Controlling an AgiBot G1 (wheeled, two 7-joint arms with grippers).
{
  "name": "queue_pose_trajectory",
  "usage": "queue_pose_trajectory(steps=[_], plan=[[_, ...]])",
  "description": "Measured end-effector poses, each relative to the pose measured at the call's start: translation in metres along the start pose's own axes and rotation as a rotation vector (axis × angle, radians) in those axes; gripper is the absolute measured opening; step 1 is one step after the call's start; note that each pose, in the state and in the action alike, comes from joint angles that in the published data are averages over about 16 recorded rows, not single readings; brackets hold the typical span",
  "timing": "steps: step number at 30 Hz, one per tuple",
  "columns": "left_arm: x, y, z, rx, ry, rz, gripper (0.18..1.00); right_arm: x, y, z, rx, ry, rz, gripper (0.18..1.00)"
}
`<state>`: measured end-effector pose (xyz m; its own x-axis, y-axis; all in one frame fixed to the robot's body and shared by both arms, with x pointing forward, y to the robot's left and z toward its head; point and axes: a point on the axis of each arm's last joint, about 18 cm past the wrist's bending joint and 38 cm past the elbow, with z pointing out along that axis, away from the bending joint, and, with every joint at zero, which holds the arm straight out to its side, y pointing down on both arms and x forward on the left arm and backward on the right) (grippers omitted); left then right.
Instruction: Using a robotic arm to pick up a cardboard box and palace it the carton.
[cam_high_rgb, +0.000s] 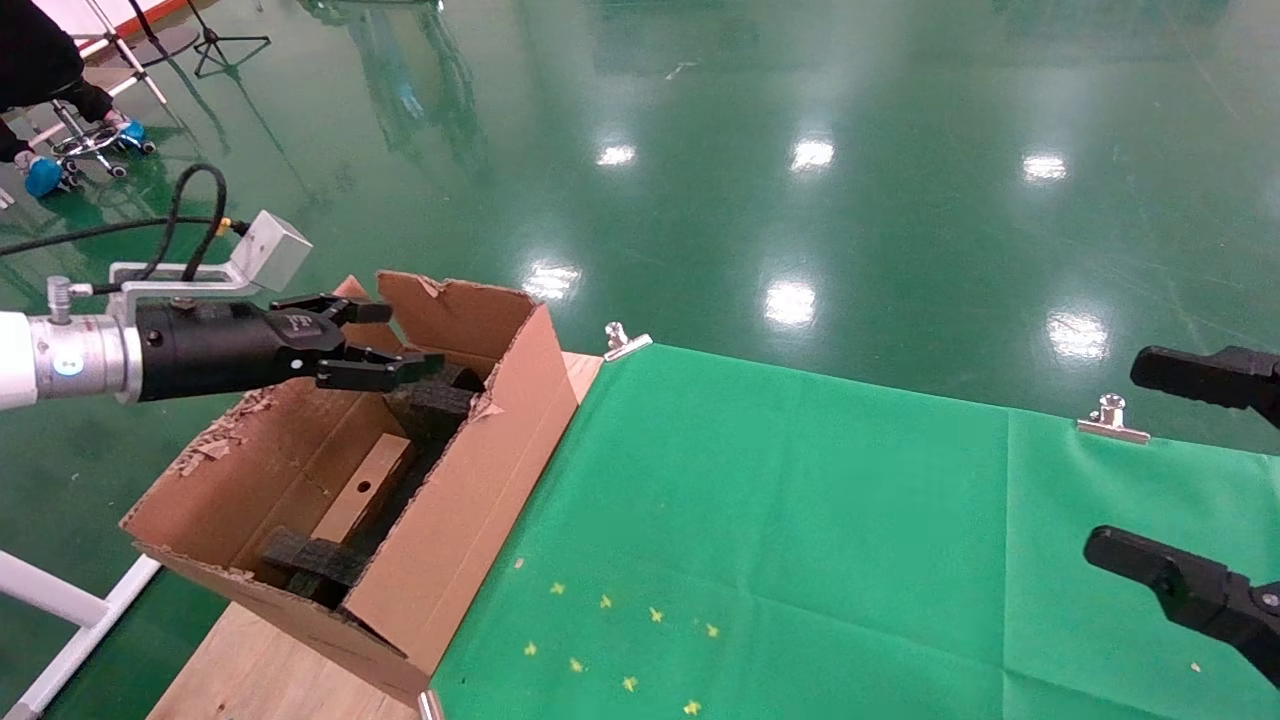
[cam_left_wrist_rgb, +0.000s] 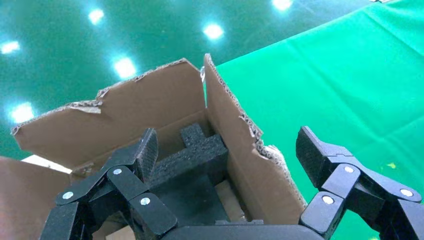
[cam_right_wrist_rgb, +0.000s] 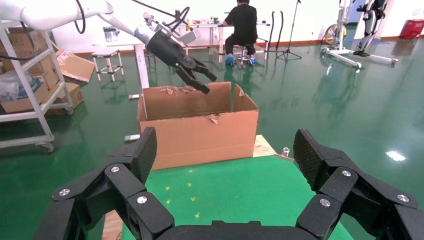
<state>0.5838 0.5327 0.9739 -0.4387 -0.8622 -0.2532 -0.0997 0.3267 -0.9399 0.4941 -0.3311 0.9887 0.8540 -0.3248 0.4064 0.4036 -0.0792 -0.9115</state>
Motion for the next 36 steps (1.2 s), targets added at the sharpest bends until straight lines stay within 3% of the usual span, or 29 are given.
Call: queue_pose_trajectory(steps=[15,36], plan=[[0.022,-0.018,0.008,0.067,0.077,0.061,1.001,0.0,0.0,0.0,0.0,0.0,0.0,1.001],[0.102,-0.058,0.021,0.264,0.332,0.202,1.001,0.0,0.0,0.0,0.0,0.0,0.0,1.001]])
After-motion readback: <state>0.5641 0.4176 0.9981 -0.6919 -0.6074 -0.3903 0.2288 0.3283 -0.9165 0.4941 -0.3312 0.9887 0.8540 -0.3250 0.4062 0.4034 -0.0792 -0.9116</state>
